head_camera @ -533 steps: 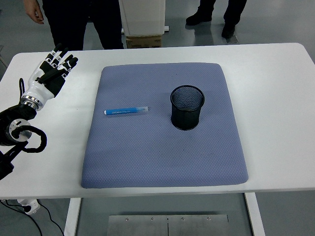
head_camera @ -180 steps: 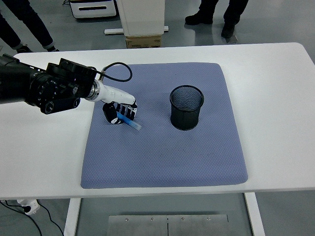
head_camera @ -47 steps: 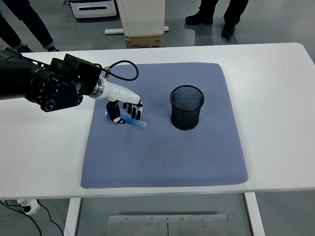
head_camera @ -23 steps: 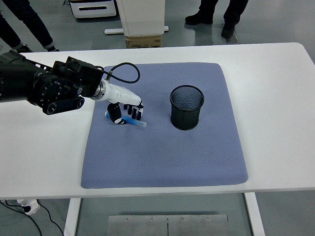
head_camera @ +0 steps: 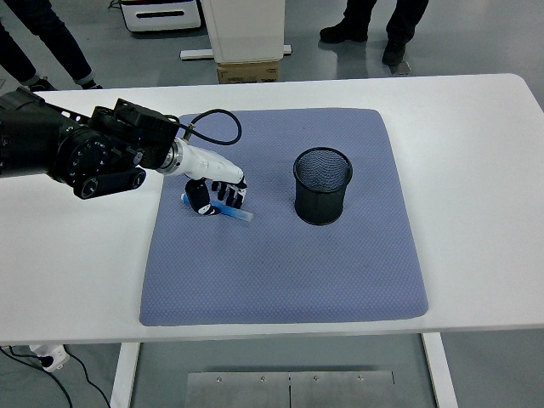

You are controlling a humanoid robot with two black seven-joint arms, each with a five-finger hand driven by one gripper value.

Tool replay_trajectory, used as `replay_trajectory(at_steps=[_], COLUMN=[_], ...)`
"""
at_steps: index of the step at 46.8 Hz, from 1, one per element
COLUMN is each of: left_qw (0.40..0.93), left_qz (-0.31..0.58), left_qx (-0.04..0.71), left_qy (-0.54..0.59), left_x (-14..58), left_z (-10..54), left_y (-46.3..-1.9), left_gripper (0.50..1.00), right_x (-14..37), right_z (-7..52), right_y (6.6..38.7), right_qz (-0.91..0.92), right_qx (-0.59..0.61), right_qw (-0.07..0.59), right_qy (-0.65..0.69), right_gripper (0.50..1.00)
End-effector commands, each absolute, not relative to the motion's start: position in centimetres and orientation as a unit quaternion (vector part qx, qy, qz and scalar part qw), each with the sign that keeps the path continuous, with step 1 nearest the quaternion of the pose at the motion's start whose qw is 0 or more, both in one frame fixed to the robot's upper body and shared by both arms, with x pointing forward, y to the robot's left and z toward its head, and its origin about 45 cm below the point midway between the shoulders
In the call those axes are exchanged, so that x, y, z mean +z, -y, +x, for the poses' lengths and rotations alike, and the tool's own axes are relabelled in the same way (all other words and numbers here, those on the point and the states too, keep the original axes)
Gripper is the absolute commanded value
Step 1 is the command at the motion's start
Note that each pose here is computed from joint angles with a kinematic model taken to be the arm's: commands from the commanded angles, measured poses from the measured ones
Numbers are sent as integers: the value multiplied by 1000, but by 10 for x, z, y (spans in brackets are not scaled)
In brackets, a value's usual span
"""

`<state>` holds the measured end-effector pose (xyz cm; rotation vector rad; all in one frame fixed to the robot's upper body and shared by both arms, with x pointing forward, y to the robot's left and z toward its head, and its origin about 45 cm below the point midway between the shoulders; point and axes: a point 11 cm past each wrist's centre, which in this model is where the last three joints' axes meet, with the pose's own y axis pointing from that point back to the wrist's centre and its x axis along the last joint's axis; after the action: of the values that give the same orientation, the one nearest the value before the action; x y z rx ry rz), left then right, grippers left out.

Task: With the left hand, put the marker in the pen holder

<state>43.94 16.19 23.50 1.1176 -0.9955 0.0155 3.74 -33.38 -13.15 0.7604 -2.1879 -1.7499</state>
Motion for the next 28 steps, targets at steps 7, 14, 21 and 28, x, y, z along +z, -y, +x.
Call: replay_trajectory(at_steps=[7,14,21,28], left_qw=[733,732,731,731], left_qz=[510,510,510,510], left_qx=[7,8,9,12], left_qy=[451,451,452,454], left_x=[236,237,240,243], left_z=[440,441,442,444], left_y=[-163,-164,-164,-164], left_gripper=[505,500,500,500], right_x=[-131,-131,-132,-132], right_z=[38,38,37,37], right_y=[334,334,334,334], right_qz=[261,261,260,260], right_qx=[-599,-599,-599,-599], right_qw=[119,119,119,119], right_qy=[748,748,748,748], right_gripper=[1000,1000,1000,1000])
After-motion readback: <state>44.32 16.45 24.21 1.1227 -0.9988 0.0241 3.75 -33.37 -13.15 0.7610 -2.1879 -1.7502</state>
